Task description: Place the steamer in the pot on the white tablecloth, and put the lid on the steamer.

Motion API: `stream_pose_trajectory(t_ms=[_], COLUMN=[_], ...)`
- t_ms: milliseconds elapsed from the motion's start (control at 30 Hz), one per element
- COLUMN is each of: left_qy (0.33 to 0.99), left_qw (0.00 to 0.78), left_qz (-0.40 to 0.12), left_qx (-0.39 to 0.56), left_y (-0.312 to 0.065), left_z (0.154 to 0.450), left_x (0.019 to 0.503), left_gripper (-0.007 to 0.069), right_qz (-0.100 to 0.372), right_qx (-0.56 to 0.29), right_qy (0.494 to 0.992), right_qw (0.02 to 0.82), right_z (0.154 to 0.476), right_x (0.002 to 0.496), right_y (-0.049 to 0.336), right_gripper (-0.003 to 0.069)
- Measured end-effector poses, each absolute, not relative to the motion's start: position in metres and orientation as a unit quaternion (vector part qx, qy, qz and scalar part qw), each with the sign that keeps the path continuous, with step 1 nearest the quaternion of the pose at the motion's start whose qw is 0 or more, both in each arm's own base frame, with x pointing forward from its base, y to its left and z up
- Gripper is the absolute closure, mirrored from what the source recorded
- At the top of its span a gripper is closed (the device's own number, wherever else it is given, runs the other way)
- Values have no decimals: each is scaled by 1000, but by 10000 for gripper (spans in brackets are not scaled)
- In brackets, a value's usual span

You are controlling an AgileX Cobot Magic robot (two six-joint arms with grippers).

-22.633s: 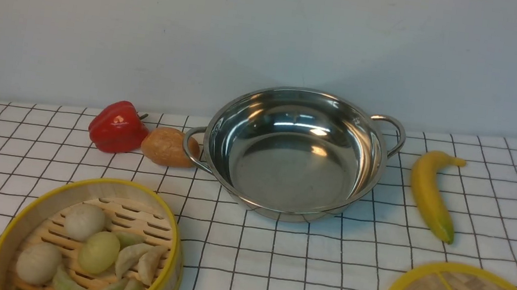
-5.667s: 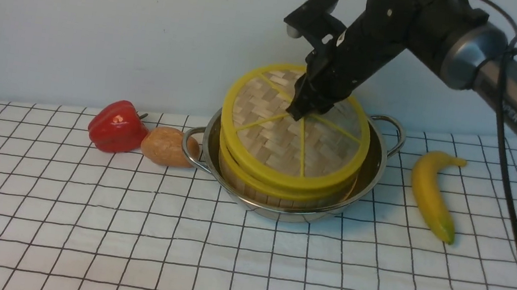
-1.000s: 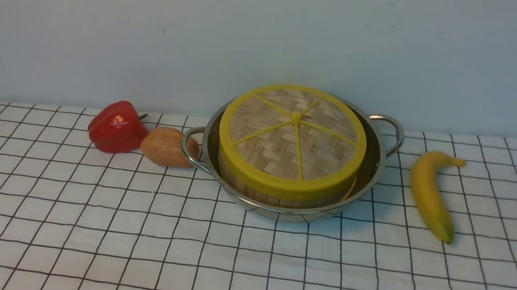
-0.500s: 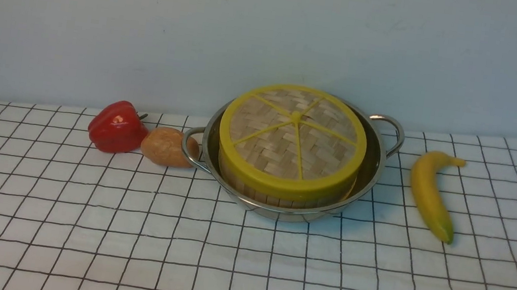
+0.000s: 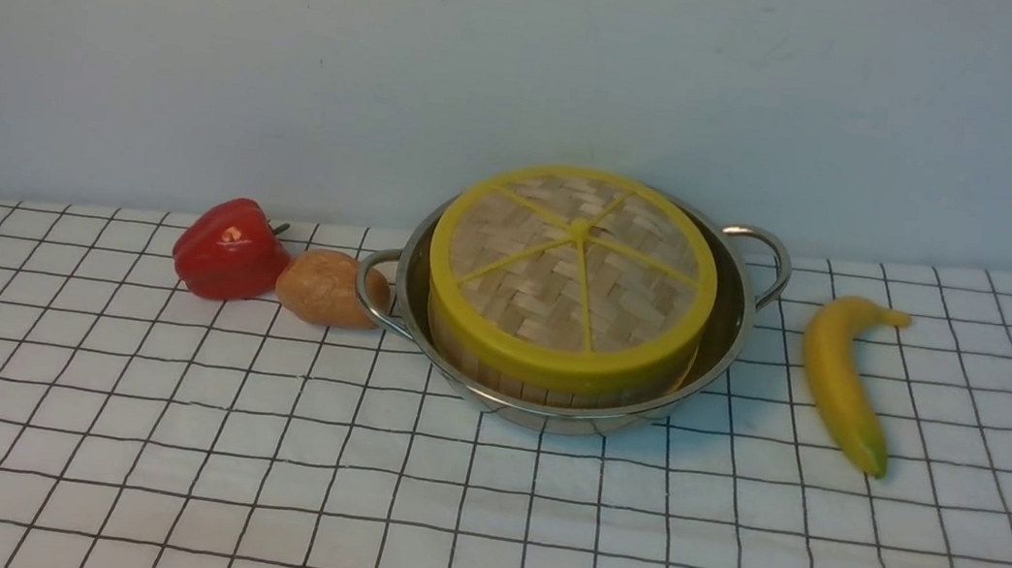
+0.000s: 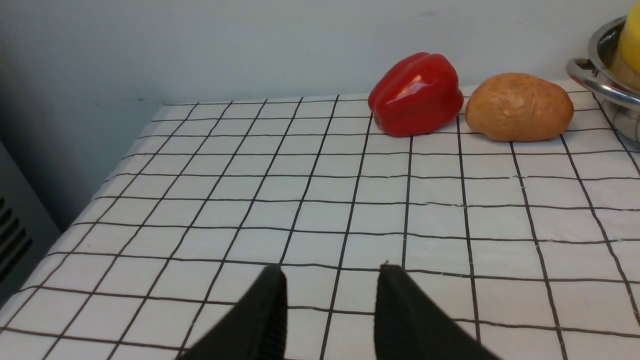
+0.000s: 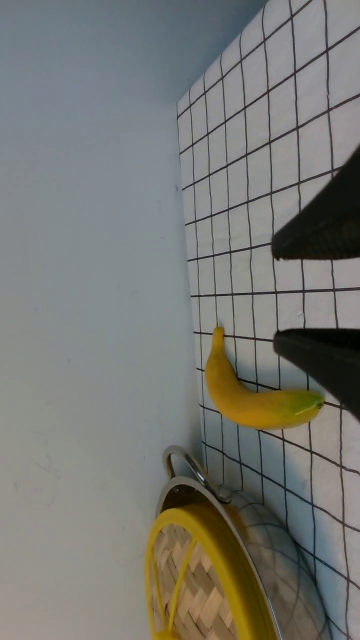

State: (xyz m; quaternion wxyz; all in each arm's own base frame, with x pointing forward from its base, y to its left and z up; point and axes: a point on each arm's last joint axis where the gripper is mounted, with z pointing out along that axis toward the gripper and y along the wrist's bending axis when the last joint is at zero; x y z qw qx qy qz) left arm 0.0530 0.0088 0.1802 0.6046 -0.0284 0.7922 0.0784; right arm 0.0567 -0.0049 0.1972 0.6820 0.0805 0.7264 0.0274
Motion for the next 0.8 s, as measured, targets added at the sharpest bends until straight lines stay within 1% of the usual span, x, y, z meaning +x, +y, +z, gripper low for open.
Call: stream_pose_trajectory(t_ms=[233, 800], left_qy=[792, 792], left_qw=[605, 605], left_qz=[78, 78], left_qx=[-28, -28], left_y=[9, 9], left_z=[180, 180], left_x=[53, 53], left_gripper=[382, 382], right_qz=[32, 39], right_qx=[100, 109], right_qy=[756, 757], right_qw=[646, 643], right_z=[189, 188], right_x=[56, 56], right_y=[-6, -6], right_gripper=[419, 419])
